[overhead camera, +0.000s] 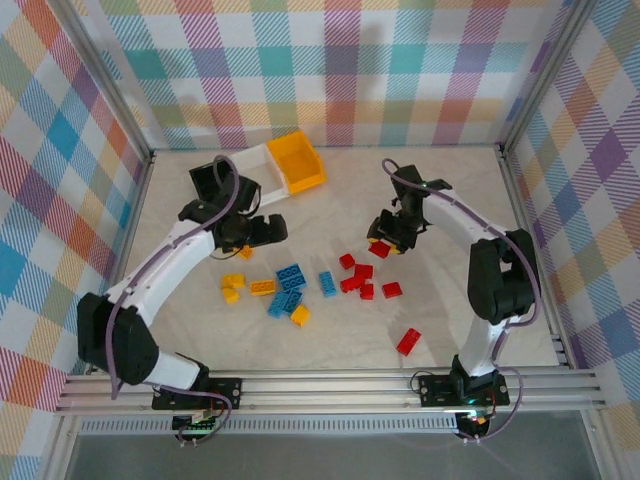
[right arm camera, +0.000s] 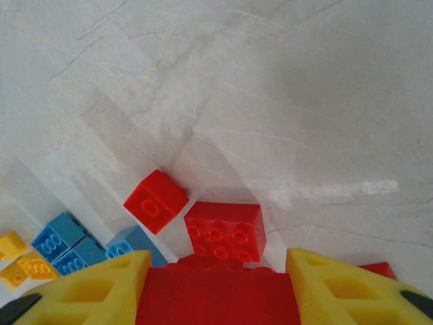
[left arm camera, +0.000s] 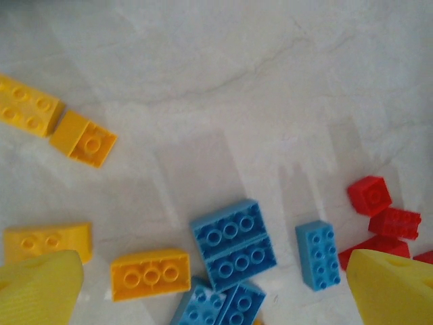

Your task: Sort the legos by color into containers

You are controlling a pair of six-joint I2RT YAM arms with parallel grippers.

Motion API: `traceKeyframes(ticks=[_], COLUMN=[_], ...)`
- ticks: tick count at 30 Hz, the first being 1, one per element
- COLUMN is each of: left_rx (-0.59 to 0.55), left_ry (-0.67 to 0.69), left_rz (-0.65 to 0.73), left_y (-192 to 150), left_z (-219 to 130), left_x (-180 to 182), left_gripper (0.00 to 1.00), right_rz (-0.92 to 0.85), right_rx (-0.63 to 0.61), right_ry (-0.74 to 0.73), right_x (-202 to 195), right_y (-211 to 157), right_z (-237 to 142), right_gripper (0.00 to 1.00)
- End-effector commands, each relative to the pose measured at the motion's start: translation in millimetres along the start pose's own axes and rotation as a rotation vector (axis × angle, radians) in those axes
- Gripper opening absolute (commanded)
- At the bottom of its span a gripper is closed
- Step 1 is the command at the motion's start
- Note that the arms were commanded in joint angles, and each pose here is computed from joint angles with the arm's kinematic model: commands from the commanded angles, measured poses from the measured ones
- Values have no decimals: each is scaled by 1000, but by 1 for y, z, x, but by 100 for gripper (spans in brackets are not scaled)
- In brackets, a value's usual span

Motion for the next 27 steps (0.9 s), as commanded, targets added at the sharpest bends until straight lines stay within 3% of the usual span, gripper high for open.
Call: traceKeyframes(ticks=[1,7,14,27], left_rx=[-13,-19,-44,-168], left_ry=[-38,-16,106,159], left_rz=[15,-12,20,-58], left_y=[21,64,112,185], left_z=[7,38,95,163], left_x=[-16,-36,-45,-56], left_gripper=[100,100,97,82], right_rz=[-21,-35,-55,-73], right_rx=[-10,-7,7,56], right_ry=[69,106,132,128], right_x=[5,7,13,12], right_y=[-4,-5,-1,-5], right_z=[-12,-17,-19,-19], right_gripper=[49,49,49,49])
Point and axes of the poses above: each hand's point on the last joint's axis, 136 mm out from that joint toward the fingers, its own z axis out along the fingers, its own x axis along the line the jaws close on, y = z × x, the point moved 5 cm from there along -z, back along the fingers, and after that the axes turned 12 degrees about -z, right-handed, at the moved point
